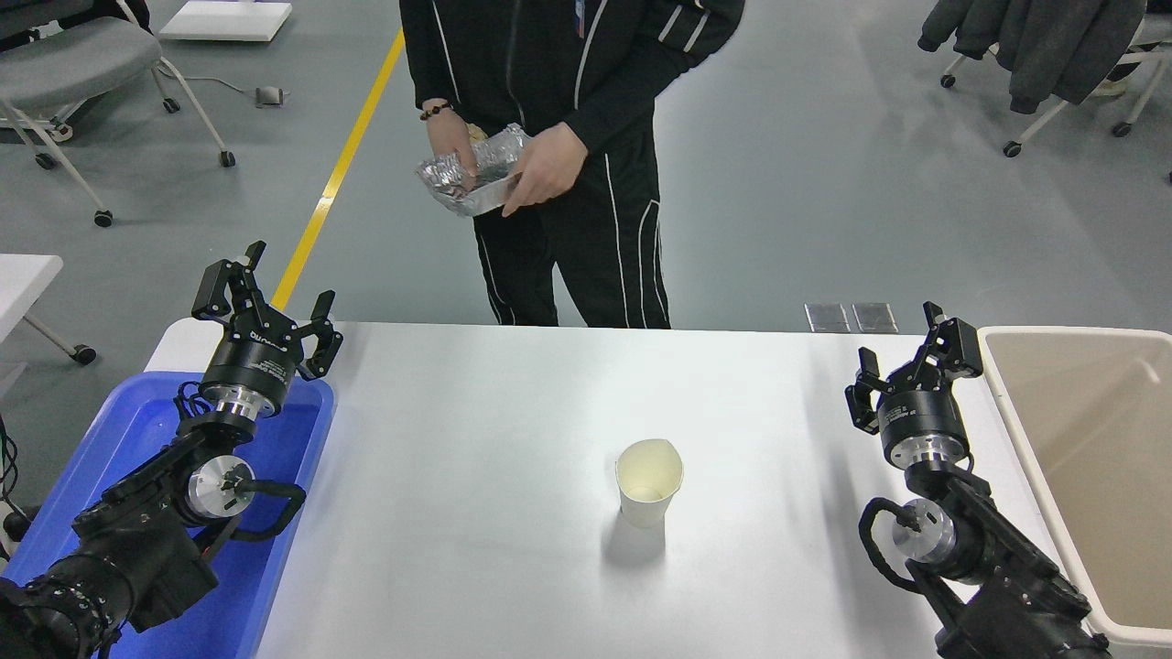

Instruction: Dispose of the paper cup in the dustbin

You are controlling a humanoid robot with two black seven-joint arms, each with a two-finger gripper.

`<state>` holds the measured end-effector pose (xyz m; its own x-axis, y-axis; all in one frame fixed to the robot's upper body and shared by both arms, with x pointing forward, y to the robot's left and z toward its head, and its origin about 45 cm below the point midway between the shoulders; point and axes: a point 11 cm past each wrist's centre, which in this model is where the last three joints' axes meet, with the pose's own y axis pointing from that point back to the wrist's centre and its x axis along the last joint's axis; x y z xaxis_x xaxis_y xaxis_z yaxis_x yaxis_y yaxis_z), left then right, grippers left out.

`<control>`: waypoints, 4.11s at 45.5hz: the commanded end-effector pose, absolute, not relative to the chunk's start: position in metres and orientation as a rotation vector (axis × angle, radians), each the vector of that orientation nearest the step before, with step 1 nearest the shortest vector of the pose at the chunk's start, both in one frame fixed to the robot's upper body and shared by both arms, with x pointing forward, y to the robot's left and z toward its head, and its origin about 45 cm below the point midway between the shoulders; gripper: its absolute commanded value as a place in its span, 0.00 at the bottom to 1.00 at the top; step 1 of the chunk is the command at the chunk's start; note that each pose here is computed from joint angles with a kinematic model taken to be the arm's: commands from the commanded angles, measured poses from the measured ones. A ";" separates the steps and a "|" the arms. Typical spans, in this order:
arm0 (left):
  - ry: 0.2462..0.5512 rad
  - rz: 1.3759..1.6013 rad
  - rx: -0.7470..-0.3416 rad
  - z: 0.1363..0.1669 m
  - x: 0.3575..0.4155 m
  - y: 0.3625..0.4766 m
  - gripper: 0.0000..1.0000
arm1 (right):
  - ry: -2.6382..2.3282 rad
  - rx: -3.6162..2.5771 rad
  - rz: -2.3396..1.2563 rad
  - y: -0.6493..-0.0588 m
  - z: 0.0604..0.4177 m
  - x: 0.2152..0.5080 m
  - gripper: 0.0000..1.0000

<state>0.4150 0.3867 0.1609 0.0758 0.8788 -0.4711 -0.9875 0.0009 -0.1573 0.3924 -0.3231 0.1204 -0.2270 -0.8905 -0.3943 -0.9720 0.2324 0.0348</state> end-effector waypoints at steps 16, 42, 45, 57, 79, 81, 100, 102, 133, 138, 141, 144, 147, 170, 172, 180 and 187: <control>0.266 1.492 -0.508 0.1610 0.4150 0.387 1.00 | 2.164 -1.759 0.283 -0.331 0.160 0.420 0.99; 0.266 1.492 -0.508 0.1610 0.4150 0.387 1.00 | 2.141 -1.800 0.236 -0.370 0.166 0.413 0.99; 0.266 1.493 -0.507 0.1607 0.4149 0.387 1.00 | 2.155 -1.802 0.220 -0.376 0.167 0.412 0.99; 0.266 1.492 -0.508 0.1610 0.4150 0.387 1.00 | 2.334 -1.903 0.154 -0.409 0.148 0.406 0.99; 0.266 1.492 -0.508 0.1610 0.4150 0.387 1.00 | 2.234 -2.584 -0.477 -0.408 0.233 0.456 0.99; 0.266 1.492 -0.508 0.1610 0.4150 0.387 1.00 | 2.171 -2.698 -0.578 -0.397 0.241 0.463 0.99; 0.266 1.493 -0.505 0.1606 0.4149 0.387 1.00 | 0.708 -3.696 -1.598 -0.250 0.259 0.480 0.99; 0.266 1.492 -0.508 0.1610 0.4150 0.387 1.00 | 0.530 -3.701 -1.700 -0.231 0.252 0.477 0.99; 0.266 1.492 -0.508 0.1610 0.4150 0.387 1.00 | -0.725 -3.569 -1.901 -0.118 0.177 0.400 0.99; 0.266 1.492 -0.508 0.1610 0.4150 0.387 1.00 | -0.649 -3.614 -1.869 -0.123 0.163 0.402 0.99; 0.266 1.492 -0.508 0.1610 0.4150 0.387 1.00 | -0.593 -3.637 -1.875 -0.129 0.159 0.408 0.99; 0.266 1.492 -0.508 0.1610 0.4150 0.387 1.00 | -0.533 -3.657 -1.882 -0.136 0.157 0.413 0.99; 0.266 1.492 -0.508 0.1610 0.4150 0.387 1.00 | -0.493 -3.664 -1.894 -0.140 0.154 0.416 0.99; 0.266 1.492 -0.508 0.1610 0.4150 0.387 1.00 | -0.322 -3.664 -1.812 -0.148 0.116 0.398 0.78; 0.266 1.492 -0.508 0.1610 0.4150 0.387 1.00 | -0.326 -3.656 -1.811 -0.147 0.117 0.398 0.50; 0.266 1.492 -0.508 0.1610 0.4150 0.387 1.00 | -0.338 -3.663 -1.812 -0.148 0.120 0.401 0.00; 0.266 1.492 -0.508 0.1610 0.4150 0.387 1.00 | -0.296 -3.679 -1.818 -0.153 0.122 0.406 0.00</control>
<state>0.4150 0.3866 0.1609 0.0760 0.8788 -0.4712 -0.9875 0.0009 -0.1575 0.4020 -0.1485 0.1214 0.6805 0.4793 0.5542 -0.2492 -0.5599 0.7902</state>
